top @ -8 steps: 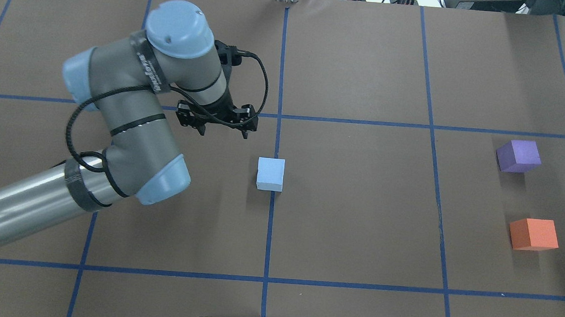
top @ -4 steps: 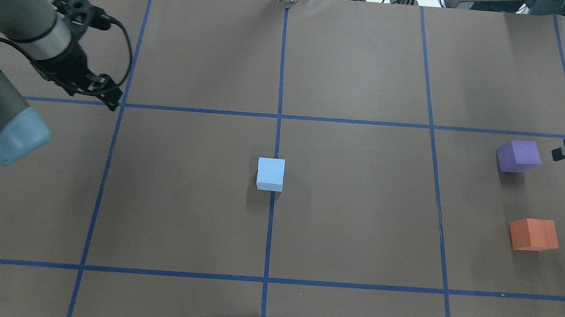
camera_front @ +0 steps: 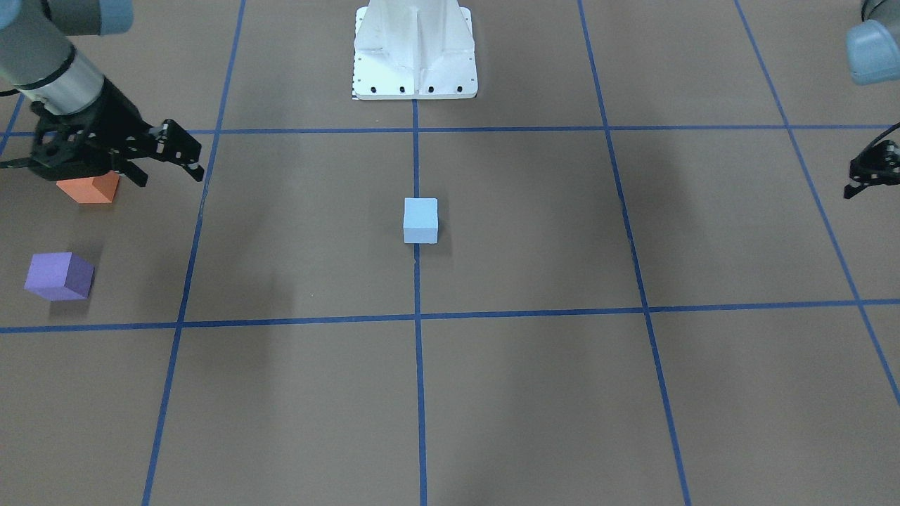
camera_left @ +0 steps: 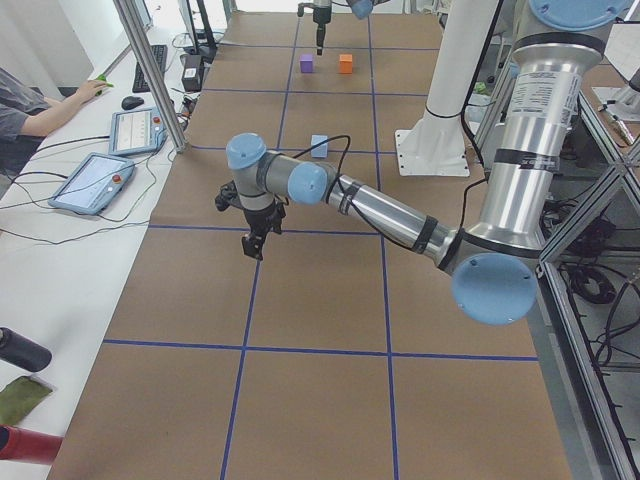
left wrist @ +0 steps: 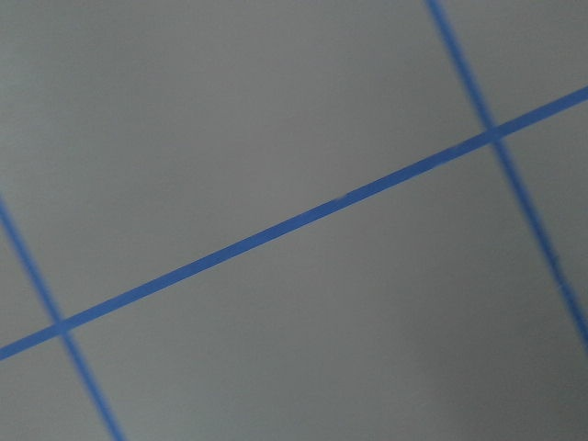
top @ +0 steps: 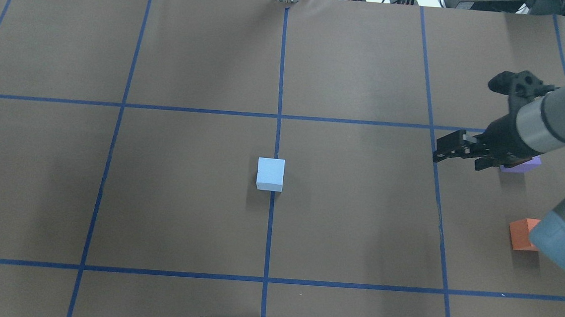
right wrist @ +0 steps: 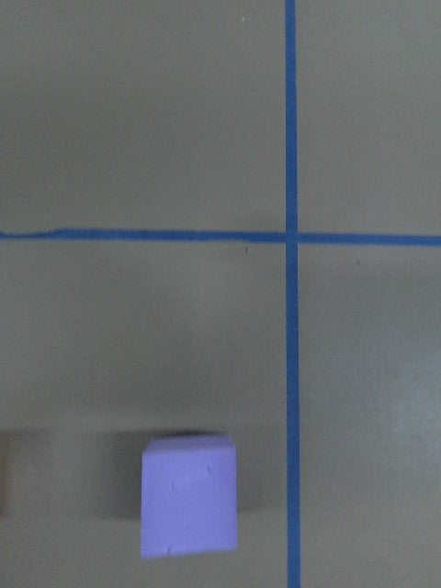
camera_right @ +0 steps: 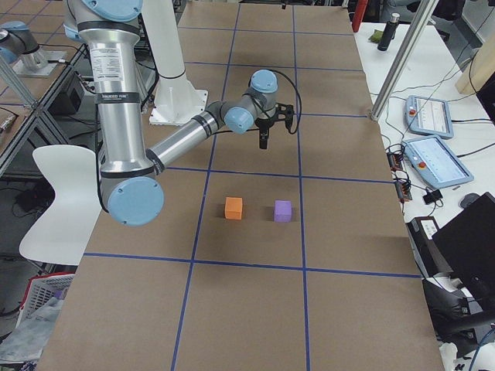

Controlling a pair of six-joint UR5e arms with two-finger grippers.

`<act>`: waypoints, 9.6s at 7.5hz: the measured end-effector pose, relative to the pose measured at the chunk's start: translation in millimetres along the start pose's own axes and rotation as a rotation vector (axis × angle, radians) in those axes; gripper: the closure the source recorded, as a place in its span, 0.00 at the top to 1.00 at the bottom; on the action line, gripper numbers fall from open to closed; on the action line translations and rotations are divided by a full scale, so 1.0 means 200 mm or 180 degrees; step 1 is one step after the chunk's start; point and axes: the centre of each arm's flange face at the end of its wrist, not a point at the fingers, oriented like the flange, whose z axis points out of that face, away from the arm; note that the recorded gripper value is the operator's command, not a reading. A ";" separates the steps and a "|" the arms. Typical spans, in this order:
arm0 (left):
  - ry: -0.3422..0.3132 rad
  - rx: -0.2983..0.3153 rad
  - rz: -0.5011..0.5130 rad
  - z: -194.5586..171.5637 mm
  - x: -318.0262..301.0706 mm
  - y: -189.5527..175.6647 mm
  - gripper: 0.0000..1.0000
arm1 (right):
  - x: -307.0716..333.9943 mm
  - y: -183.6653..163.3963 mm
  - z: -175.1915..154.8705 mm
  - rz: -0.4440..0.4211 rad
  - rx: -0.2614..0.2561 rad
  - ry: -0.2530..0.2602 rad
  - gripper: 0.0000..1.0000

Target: Place blue block between orange and purple blocks

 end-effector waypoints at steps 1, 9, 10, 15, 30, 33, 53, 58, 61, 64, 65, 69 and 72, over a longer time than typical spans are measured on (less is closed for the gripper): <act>0.0025 0.0009 -0.0029 0.00 -0.20 0.19 1.00 | -0.29 0.07 0.10 -0.0011 0.0006 0.0101 1.00; 0.0080 0.0089 -0.0236 -0.03 -0.33 0.59 1.00 | -1.51 0.16 0.71 0.0032 0.0293 0.0326 1.00; 0.0082 0.0087 -0.0243 -0.03 -0.32 0.61 1.00 | -1.53 0.17 0.76 0.0030 0.0316 0.0341 1.00; 0.0091 0.0077 -0.0260 -0.02 -0.32 0.62 1.00 | -1.52 0.23 1.04 -0.0063 0.0381 0.0525 0.83; 0.0083 0.0094 -0.0850 -0.01 -0.31 0.65 1.00 | 0.93 -0.22 0.00 -0.0425 0.0135 0.0586 0.00; 0.0083 0.0105 -0.0847 -0.02 -0.31 0.64 1.00 | 1.33 0.00 0.04 -0.0032 0.0178 0.0530 0.00; 0.0168 0.0131 -0.0901 -0.02 -0.29 0.64 1.00 | 1.69 -0.09 -0.12 -0.0550 0.0326 0.0397 1.00; 0.0165 0.0127 -0.0891 -0.02 -0.30 0.64 1.00 | 2.13 -0.09 -0.61 -0.0779 0.0104 0.0626 1.00; 0.0173 0.0091 -0.0922 0.01 -0.32 0.65 1.00 | 2.16 -0.06 -0.62 -0.0725 0.0063 0.0676 1.00; 0.0145 0.0133 -0.0877 -0.03 -0.31 0.62 1.00 | 2.17 -0.06 -0.62 -0.0716 0.0059 0.0661 1.00; 0.0138 0.0139 -0.0872 -0.03 -0.31 0.61 1.00 | 2.17 -0.06 -0.62 -0.0717 0.0060 0.0657 1.00; 0.0139 0.0126 -0.0892 -0.02 -0.32 0.63 1.00 | 2.18 -0.05 -0.61 -0.0712 0.0058 0.0653 1.00; 0.0141 0.0113 -0.0906 -0.01 -0.32 0.63 1.00 | 2.17 -0.06 -0.62 -0.0720 0.0067 0.0653 1.00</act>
